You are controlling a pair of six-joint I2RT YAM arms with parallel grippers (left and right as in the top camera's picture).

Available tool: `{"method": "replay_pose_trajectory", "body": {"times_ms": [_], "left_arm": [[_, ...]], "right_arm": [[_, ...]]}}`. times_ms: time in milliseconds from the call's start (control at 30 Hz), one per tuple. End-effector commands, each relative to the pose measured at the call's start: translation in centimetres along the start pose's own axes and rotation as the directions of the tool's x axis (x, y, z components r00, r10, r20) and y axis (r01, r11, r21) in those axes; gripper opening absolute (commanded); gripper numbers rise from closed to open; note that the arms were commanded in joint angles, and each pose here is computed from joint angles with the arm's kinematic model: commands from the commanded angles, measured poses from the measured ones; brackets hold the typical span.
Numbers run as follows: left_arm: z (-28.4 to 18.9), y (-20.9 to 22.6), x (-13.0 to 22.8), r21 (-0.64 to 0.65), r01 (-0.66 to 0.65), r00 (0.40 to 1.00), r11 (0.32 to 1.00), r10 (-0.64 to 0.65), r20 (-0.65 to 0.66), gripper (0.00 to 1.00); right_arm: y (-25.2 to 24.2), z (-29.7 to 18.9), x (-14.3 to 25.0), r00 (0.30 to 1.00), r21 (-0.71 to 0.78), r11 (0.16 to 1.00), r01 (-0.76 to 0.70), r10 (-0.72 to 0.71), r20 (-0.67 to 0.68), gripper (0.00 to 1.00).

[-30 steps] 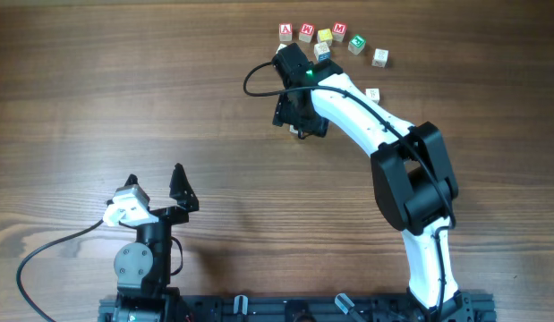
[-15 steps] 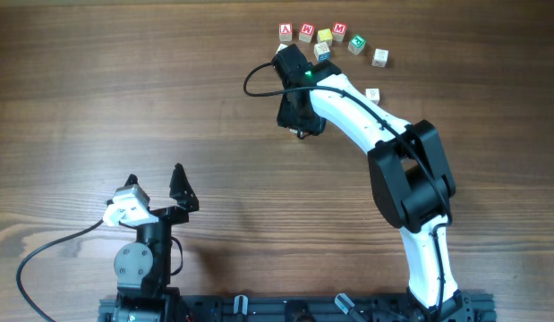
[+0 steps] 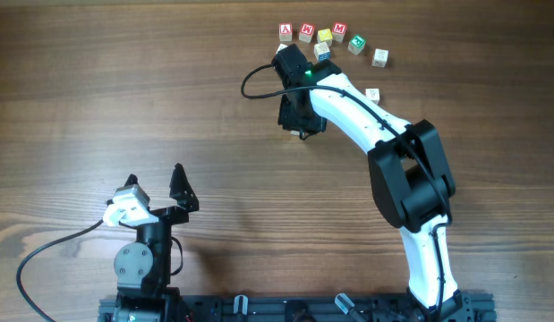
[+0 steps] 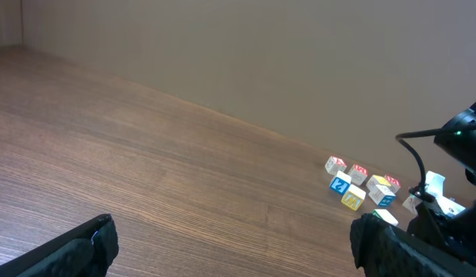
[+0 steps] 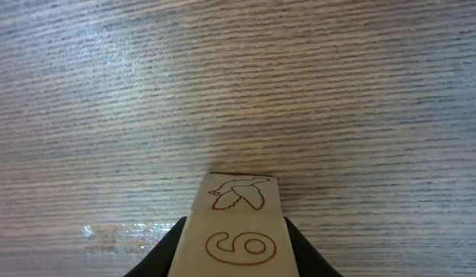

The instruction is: Form a tower

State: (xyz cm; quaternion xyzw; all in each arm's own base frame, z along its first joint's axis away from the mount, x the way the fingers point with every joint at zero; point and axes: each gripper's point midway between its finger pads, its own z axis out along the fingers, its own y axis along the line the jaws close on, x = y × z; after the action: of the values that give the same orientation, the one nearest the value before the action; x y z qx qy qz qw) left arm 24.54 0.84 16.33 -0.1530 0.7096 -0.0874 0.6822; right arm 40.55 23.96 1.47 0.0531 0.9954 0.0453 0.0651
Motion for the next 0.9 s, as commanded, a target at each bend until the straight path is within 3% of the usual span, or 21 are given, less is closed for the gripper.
{"method": "replay_pose_trajectory", "body": {"times_ms": [0,133,233,467,633,767,867], "left_arm": [[0.0,0.3,0.0,-0.011,-0.018,1.000,1.000,0.018,0.006,1.00],[0.0,0.3,0.0,-0.010,-0.018,1.000,1.000,0.018,0.006,1.00],[0.0,0.3,0.0,-0.011,-0.018,1.000,1.000,0.018,0.006,1.00],[0.0,0.3,0.0,-0.011,-0.018,1.000,1.000,0.018,0.006,1.00],[0.0,0.3,0.0,-0.011,-0.018,1.000,1.000,0.018,0.006,1.00],[0.0,0.3,0.0,-0.011,-0.018,1.000,1.000,0.018,0.006,1.00],[0.0,0.3,0.0,-0.011,-0.018,1.000,1.000,0.018,0.006,1.00]], "right_arm": [[0.1,0.9,0.3,0.998,-0.004,0.998,0.061,-0.062,-0.029,0.27],[-0.1,0.9,0.5,0.993,0.002,0.994,0.113,-0.113,-0.042,0.28],[-0.2,0.9,0.6,0.992,0.003,0.993,0.116,-0.116,-0.043,0.48],[0.1,-0.1,0.3,0.993,0.003,0.994,0.113,-0.113,-0.045,0.78],[0.3,-1.4,0.0,0.994,-0.004,0.994,0.108,-0.109,-0.032,0.83],[0.4,-3.0,-0.1,0.999,-0.013,0.999,0.047,-0.047,-0.016,0.98],[0.6,-5.4,-0.4,1.000,-0.038,0.999,0.000,0.000,0.018,0.99]]}}
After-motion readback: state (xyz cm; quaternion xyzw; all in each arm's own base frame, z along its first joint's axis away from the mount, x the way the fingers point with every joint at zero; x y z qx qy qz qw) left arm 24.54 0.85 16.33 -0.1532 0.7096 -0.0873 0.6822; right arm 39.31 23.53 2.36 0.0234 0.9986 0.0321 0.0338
